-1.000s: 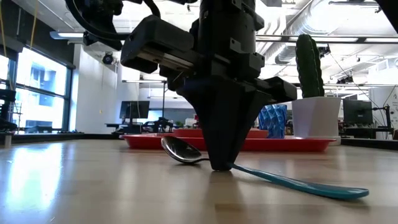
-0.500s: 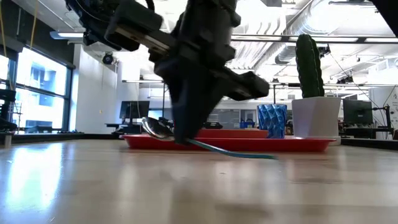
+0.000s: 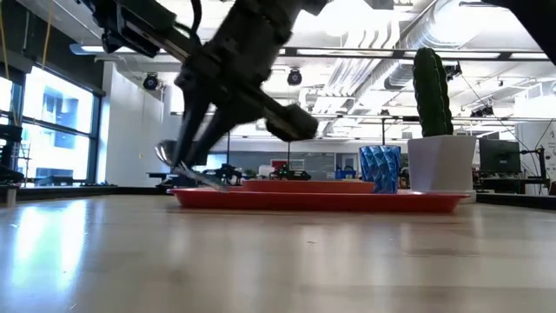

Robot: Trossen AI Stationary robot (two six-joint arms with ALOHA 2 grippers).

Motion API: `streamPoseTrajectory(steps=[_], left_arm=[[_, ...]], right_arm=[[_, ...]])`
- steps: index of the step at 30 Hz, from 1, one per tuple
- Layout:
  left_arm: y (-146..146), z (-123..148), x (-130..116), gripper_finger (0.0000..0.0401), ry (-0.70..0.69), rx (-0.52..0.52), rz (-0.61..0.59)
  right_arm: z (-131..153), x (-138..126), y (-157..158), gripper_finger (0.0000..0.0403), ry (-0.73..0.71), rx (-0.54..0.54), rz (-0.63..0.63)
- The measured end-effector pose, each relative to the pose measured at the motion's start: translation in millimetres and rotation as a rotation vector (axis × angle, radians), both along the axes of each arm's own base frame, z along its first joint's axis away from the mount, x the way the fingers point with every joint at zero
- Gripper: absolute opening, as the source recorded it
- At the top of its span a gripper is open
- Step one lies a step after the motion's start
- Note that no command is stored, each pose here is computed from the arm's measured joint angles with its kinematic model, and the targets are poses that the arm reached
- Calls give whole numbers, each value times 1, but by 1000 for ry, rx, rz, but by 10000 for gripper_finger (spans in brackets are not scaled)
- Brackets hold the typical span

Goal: Pick and place plate/cup/fork/spoon on tray
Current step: Put the blue spoon on the orange tray on the right side of the orange fork

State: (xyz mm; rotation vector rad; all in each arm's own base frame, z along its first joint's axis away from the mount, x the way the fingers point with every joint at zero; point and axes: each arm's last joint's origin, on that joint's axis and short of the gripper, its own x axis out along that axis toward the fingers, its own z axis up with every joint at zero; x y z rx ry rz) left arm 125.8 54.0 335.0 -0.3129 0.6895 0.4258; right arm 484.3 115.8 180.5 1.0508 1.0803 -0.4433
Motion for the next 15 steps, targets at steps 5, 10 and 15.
streamPoseTrajectory(steps=[5,10,15], left_arm=[[-4,4,-9,42,-35,15,1],[-6,7,-14,42,-55,23,1],[-6,7,-14,42,-54,23,1]], right_arm=[[24,12,-18,1,-95,-72,-43],[50,23,-48,1,-187,-149,-122],[64,29,-84,1,-233,-230,-232]])
